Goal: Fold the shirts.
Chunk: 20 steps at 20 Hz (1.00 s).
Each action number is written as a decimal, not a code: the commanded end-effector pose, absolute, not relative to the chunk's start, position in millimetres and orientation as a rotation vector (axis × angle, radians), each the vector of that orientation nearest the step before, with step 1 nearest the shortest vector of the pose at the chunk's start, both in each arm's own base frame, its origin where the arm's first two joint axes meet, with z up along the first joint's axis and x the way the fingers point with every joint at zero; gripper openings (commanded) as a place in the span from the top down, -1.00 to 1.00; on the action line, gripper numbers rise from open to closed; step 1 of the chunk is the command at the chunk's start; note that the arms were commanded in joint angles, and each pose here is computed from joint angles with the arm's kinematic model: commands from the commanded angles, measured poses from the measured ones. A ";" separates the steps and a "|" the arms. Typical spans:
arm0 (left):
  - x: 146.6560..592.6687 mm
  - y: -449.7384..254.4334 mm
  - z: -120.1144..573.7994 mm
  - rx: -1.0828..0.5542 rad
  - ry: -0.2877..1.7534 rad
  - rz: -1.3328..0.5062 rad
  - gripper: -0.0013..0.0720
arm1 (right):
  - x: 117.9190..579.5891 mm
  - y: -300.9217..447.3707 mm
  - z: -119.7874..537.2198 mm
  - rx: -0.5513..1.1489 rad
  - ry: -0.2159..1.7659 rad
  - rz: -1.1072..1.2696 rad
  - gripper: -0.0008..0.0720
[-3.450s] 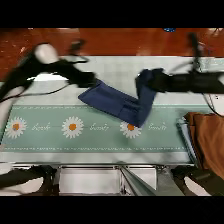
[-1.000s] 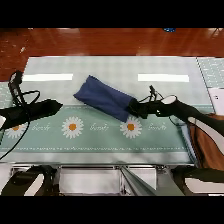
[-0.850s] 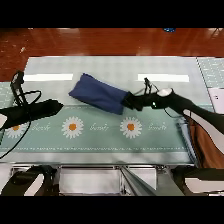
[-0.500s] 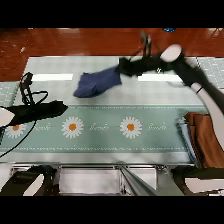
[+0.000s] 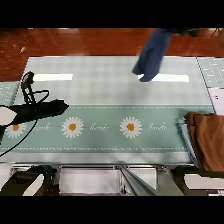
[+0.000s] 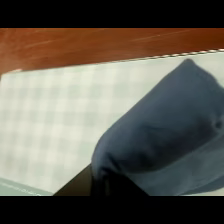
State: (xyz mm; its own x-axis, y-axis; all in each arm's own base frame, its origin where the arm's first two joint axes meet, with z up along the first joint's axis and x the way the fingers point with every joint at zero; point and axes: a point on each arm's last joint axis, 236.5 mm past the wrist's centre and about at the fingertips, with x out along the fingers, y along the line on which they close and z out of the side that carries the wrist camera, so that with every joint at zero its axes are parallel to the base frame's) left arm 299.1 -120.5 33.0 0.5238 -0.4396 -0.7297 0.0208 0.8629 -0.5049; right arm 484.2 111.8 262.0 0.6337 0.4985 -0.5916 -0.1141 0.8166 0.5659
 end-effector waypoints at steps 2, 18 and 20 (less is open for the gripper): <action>303.5 -119.2 35.2 -0.475 0.968 -0.282 0.90 | 435.9 2.5 271.7 0.554 0.872 0.106 0.89; 310.3 -122.3 42.1 -0.448 0.920 -0.316 0.90 | 129.8 -172.5 156.0 0.688 1.260 -0.833 0.89; 310.3 -122.3 42.1 -0.448 0.920 -0.316 0.90 | 98.6 -173.0 135.9 0.744 1.305 -0.925 0.89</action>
State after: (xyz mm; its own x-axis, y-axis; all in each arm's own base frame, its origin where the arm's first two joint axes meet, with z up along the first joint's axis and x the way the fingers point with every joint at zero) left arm 310.3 -121.3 41.9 0.5713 -0.4416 -0.6918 0.0639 0.8643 -0.4990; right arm 159.1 -168.1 163.6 0.1901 -0.1470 -0.9707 0.8184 0.5699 0.0739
